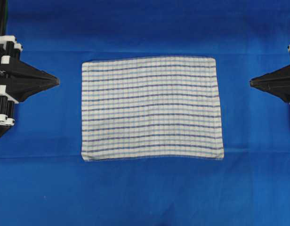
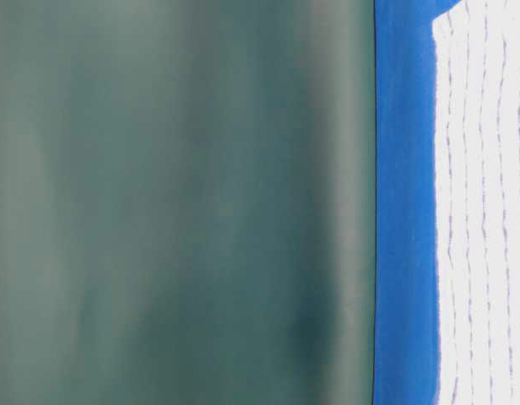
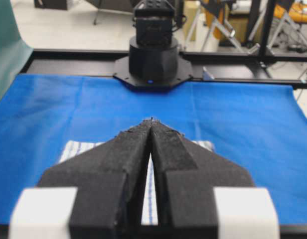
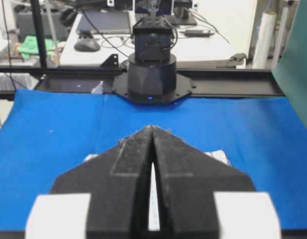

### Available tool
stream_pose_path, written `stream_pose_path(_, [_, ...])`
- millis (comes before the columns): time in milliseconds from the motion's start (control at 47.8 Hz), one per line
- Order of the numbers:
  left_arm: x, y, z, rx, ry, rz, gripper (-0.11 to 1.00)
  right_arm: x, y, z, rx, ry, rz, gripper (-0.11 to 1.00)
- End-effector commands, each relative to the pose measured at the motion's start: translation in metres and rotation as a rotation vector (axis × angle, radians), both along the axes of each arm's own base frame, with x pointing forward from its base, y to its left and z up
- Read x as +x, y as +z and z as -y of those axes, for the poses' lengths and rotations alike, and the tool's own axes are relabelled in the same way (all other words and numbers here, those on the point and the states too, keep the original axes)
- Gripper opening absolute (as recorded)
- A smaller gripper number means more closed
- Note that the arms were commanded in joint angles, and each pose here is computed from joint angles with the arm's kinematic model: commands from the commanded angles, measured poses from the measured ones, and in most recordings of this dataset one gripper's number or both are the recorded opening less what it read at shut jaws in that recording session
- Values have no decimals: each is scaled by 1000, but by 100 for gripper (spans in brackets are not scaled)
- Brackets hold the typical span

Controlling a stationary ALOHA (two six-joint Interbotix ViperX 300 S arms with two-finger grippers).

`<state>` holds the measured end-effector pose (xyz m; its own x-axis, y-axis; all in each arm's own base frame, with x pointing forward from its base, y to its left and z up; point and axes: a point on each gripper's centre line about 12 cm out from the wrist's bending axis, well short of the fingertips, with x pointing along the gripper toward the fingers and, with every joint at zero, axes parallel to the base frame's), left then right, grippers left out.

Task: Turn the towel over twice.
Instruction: 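Move both grippers inward toward the towel's two far corners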

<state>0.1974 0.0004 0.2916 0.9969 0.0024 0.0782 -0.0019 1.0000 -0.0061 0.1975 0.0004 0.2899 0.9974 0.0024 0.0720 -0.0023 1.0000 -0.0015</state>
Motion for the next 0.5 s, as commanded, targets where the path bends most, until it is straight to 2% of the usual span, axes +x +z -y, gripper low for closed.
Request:
stream_pose_path(0, [3, 6, -1, -1, 6, 9, 0, 3, 13, 3, 6, -15, 29, 0])
stream_pose_path(188, [6, 0, -6, -3, 29, -15, 0, 8, 11, 14, 18, -68, -36, 0])
stream_pose_path(293, [9, -7, -15, -9, 72, -44, 0, 11, 4, 24, 32, -115, -84, 0])
stream_pose_path(482, [16, -26, -35, -34, 166, -122, 0, 20, -20, 51, 93, -238, -200, 0])
